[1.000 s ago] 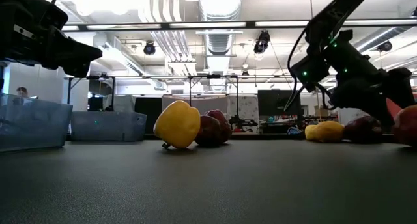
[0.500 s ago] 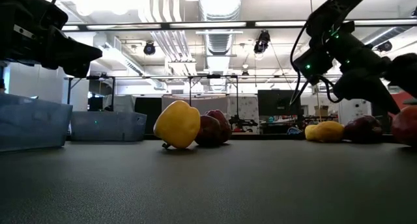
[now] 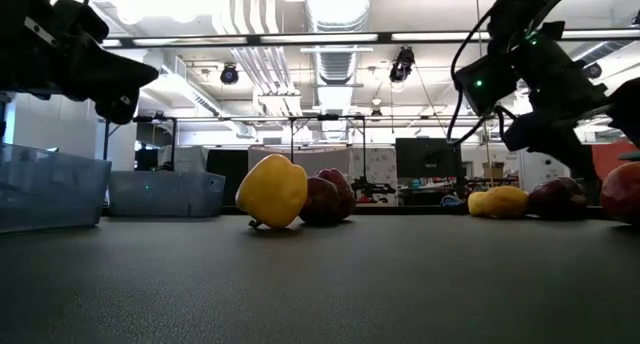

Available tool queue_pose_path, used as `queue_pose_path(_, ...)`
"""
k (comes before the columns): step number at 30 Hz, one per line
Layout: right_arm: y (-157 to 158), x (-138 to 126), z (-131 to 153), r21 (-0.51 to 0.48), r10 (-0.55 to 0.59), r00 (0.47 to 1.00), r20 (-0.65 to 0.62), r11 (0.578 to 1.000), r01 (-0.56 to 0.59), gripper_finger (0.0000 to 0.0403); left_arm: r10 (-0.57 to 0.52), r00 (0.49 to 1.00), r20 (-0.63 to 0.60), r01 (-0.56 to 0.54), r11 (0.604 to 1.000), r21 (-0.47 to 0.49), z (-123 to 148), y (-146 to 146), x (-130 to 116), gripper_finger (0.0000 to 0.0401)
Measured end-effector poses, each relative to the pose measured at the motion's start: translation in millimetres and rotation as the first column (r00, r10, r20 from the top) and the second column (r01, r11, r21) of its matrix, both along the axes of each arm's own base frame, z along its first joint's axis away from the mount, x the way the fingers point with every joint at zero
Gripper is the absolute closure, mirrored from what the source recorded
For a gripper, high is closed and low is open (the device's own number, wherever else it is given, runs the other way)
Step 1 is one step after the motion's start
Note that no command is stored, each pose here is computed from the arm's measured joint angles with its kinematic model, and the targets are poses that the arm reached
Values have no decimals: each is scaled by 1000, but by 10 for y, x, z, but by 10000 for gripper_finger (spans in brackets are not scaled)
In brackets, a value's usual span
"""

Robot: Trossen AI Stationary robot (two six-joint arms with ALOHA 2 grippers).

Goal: Sort produce into baskets
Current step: Put the apple into the yellow bin

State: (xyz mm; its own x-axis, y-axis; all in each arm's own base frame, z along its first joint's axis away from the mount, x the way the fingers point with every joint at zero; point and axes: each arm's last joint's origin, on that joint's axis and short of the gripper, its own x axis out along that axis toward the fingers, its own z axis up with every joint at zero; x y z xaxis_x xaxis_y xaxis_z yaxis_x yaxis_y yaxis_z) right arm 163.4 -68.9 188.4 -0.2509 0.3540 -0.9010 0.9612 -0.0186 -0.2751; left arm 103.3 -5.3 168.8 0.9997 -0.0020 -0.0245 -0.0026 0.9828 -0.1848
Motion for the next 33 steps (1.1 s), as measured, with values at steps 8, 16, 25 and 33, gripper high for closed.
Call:
queue_pose_path(8, 113, -45, -170, -29, -72, 993, -97, 997, 69, 26, 1, 1000, -1, -1, 999, -35, -1, 0, 0, 401)
queue_pose_path(16, 100, -13, -213, -95, -112, 991, -68, 990, 105, 26, 1, 1000, 7, -1, 1000, -23, 7, 0, 0, 401)
queue_pose_path(25, 104, -9, -310, -65, -88, 993, -77, 994, 83, 24, -1, 1000, 27, -1, 997, 79, 26, 0, 1, 401)
queue_pose_path(33, 90, 32, -354, -54, -31, 999, -14, 998, 30, 21, 0, 999, 39, -3, 997, 71, 38, 0, 0, 401)
